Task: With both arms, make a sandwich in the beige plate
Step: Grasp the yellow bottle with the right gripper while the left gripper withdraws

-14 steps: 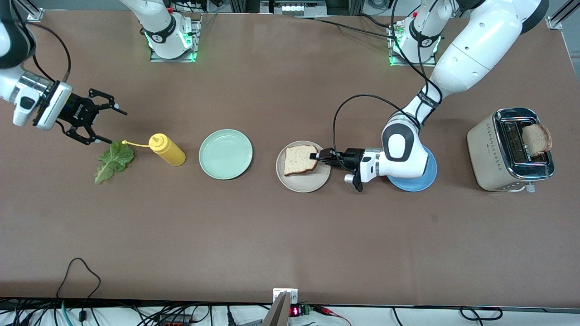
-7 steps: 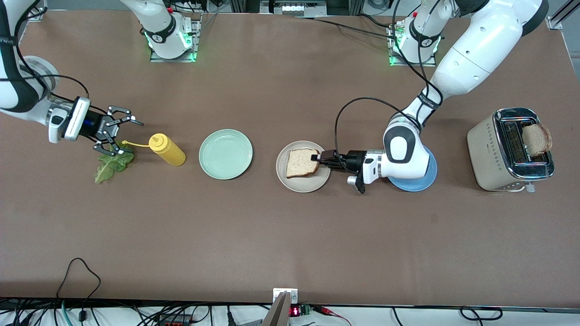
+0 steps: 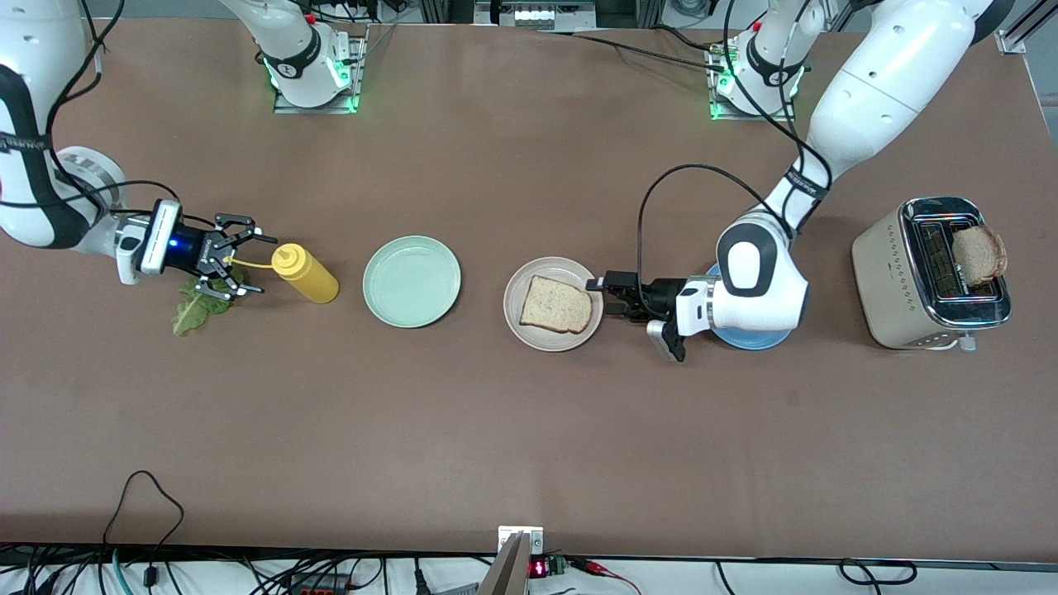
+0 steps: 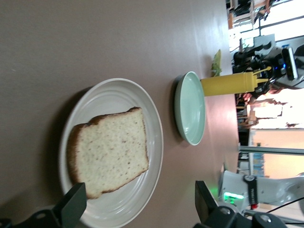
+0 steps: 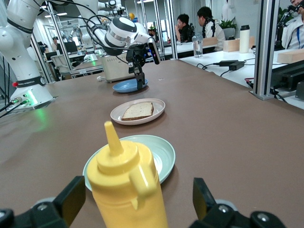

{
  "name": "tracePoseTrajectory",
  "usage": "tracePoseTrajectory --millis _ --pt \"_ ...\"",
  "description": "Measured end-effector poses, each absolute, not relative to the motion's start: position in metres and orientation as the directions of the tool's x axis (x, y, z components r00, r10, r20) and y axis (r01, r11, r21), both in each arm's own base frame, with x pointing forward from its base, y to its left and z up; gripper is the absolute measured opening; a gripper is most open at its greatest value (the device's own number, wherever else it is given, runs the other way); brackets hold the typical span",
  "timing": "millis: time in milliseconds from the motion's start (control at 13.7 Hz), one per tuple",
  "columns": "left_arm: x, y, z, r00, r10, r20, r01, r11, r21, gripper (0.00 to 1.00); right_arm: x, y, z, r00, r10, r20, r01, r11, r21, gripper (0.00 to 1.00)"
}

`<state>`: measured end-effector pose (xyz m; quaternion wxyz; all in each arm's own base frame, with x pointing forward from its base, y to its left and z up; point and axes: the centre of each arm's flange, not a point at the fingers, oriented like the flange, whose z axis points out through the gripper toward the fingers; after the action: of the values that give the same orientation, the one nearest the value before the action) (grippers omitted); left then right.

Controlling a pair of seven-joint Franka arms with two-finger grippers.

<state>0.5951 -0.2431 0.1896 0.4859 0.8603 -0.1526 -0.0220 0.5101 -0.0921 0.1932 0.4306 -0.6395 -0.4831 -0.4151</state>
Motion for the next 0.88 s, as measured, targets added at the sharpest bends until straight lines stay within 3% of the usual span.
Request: tracePoseTrajectory --millis 292,877 --pt "0.599 -0.228 0.214 0.908 -0.409 0.091 -0.333 -0.573 0.749 1.0 0.507 -0.085 0.149 0.176 0.18 0.968 0.978 -0.139 -0.153 1.0" --pt "0.596 -0.184 0.255 0.791 -0.601 -0.113 -0.498 -0.741 0.45 1.0 0.497 -0.058 0.103 0.169 0.072 0.983 0.979 -0.124 -0.16 1.0"
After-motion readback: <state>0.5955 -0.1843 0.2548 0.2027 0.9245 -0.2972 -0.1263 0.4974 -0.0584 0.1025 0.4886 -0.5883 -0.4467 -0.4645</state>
